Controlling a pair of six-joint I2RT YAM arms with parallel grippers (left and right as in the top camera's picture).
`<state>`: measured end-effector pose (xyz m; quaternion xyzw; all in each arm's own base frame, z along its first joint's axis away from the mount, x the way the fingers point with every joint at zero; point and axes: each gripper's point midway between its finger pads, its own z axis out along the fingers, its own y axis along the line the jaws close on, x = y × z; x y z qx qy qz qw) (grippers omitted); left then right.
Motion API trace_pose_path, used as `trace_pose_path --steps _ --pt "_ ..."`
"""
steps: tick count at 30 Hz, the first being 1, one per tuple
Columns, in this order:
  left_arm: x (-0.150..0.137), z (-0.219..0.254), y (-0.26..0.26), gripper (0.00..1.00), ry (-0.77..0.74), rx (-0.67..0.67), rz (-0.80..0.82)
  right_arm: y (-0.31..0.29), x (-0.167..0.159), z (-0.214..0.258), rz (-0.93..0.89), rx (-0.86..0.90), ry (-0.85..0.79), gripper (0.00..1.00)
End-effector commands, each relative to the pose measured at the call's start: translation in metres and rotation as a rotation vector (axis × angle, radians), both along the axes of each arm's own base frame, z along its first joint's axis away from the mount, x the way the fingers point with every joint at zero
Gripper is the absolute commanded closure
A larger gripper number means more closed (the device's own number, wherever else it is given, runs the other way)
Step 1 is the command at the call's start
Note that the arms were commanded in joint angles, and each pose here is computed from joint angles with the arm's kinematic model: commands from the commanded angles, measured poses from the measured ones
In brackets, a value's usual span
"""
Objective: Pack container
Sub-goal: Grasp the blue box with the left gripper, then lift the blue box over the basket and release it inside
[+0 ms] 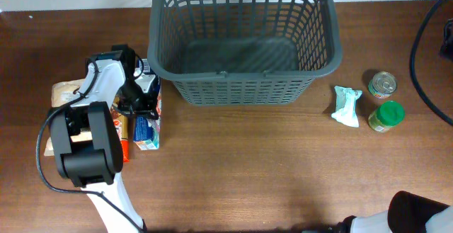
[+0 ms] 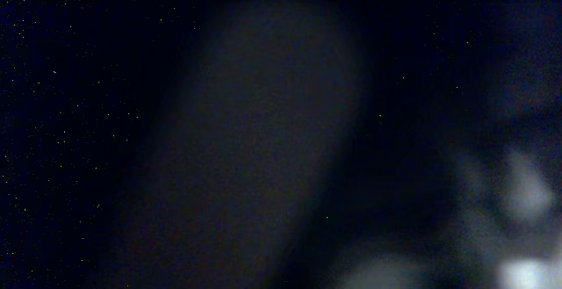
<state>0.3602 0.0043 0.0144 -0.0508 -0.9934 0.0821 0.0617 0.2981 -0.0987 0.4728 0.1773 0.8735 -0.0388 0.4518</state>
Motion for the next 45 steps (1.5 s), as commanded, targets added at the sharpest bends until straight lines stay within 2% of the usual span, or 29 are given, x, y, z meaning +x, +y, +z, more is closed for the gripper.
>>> trace_pose_path --steps 1,6,10,14,18,21,23,26,29,32,34,36,39,45 --pt "0.004 0.004 0.009 0.98 0.019 0.043 0.04 -0.002 -0.002 0.003 -0.014 0.003 -0.013 0.2" --pt "0.053 0.075 0.025 0.98 -0.147 0.058 0.098 -0.001 -0.002 0.002 -0.011 0.006 -0.01 0.2" --pt "0.093 0.162 0.047 0.98 -0.371 0.112 0.131 -0.001 -0.002 0.001 -0.011 0.007 -0.006 0.21" --pt "0.12 0.255 0.069 0.98 -0.641 0.21 0.148 -0.001 -0.002 0.001 -0.011 0.007 -0.007 0.21" --pt "0.132 0.351 0.037 0.98 -0.954 0.175 -0.065 -0.001 -0.002 0.001 -0.011 0.007 -0.007 0.21" --pt "0.126 0.401 -0.005 0.98 -1.128 0.129 -0.254 0.0 -0.002 0.001 -0.005 0.011 -0.008 0.21" --pt "0.12 0.422 -0.042 0.98 -1.218 0.126 -0.443 0.001 -0.001 0.001 0.002 0.016 -0.01 0.22" --pt "0.102 0.429 -0.113 0.98 -1.287 0.103 -0.809 0.002 -0.001 0.002 0.005 0.017 -0.011 0.22" --pt "0.08 0.416 -0.175 0.98 -1.289 0.066 -1.126 0.002 -0.001 0.001 0.005 0.017 -0.01 0.22" --pt "0.069 0.394 -0.218 0.98 -1.249 0.078 -1.33 0.001 0.0 -0.002 0.004 0.022 0.002 0.22" --pt "0.07 0.371 -0.234 0.98 -1.183 0.138 -1.448 0.001 0.001 -0.006 0.004 0.027 0.016 0.22" --pt "0.074 0.343 -0.245 0.98 -1.096 0.198 -1.541 0.0 0.003 -0.012 0.004 0.034 0.034 0.22" --pt "0.084 0.306 -0.259 0.99 -1.0 0.23 -1.592 -0.001 0.006 -0.02 0.004 0.043 0.06 0.22" --pt "0.114 0.244 -0.252 0.98 -0.818 0.349 -1.584 -0.002 0.009 -0.028 0.004 0.053 0.087 0.23"
